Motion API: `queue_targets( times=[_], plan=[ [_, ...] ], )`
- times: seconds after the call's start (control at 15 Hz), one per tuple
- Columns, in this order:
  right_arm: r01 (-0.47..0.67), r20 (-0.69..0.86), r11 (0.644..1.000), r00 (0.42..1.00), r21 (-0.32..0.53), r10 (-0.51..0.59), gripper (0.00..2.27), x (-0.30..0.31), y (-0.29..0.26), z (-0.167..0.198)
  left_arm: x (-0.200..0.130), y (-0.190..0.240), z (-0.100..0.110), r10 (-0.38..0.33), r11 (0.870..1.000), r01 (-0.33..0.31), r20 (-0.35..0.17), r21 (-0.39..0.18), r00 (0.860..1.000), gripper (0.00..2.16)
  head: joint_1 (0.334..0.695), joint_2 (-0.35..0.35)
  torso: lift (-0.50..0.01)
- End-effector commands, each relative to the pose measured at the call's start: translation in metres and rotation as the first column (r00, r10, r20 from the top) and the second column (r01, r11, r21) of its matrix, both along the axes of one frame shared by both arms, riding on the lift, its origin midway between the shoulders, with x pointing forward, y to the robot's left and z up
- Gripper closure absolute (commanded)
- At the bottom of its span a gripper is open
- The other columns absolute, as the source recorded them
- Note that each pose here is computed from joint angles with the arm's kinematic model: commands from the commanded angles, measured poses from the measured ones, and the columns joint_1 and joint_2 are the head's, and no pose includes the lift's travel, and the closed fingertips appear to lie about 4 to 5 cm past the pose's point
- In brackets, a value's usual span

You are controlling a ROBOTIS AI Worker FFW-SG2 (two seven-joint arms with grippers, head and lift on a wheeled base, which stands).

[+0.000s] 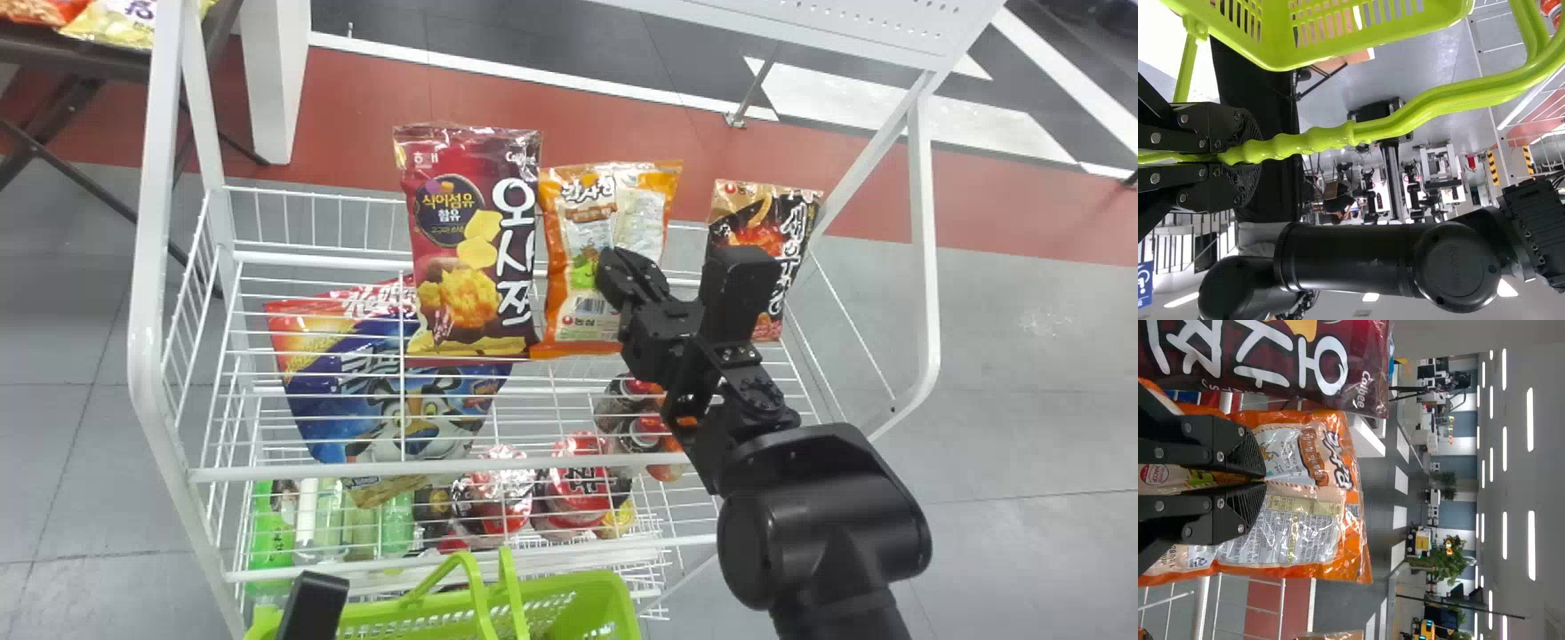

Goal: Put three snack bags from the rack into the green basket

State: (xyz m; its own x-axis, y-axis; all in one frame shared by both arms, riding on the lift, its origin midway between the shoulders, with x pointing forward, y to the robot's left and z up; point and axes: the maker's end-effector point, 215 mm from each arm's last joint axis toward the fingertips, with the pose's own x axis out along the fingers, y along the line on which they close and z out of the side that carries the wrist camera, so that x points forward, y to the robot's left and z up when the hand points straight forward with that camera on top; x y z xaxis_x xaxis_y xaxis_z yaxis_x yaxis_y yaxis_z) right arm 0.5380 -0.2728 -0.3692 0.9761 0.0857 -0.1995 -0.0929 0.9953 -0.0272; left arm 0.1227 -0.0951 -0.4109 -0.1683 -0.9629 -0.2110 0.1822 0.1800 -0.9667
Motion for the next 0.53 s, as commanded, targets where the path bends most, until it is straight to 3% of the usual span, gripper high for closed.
queue_targets(
  times=[0.0,0.2,0.47],
  plan=[
    [0.022,0.006,1.000,1.000,-0.011,-0.022,2.24,-0.011,-0.007,0.003,0.001,-0.001,0.001,-0.001,1.000,0.001,0.003,-0.002,1.000,1.17,0.695,-0.350,0.000],
    [0.044,0.013,0.999,0.999,-0.018,-0.044,2.24,-0.015,-0.019,0.005,0.002,-0.002,0.001,-0.003,1.000,0.003,0.006,-0.001,1.000,1.17,0.695,-0.350,0.000],
    [0.046,0.083,0.999,0.995,0.005,-0.046,2.24,-0.029,-0.022,0.038,0.002,-0.003,0.002,-0.005,1.000,0.005,0.010,-0.001,1.000,1.17,0.695,-0.350,0.000]
  ],
)
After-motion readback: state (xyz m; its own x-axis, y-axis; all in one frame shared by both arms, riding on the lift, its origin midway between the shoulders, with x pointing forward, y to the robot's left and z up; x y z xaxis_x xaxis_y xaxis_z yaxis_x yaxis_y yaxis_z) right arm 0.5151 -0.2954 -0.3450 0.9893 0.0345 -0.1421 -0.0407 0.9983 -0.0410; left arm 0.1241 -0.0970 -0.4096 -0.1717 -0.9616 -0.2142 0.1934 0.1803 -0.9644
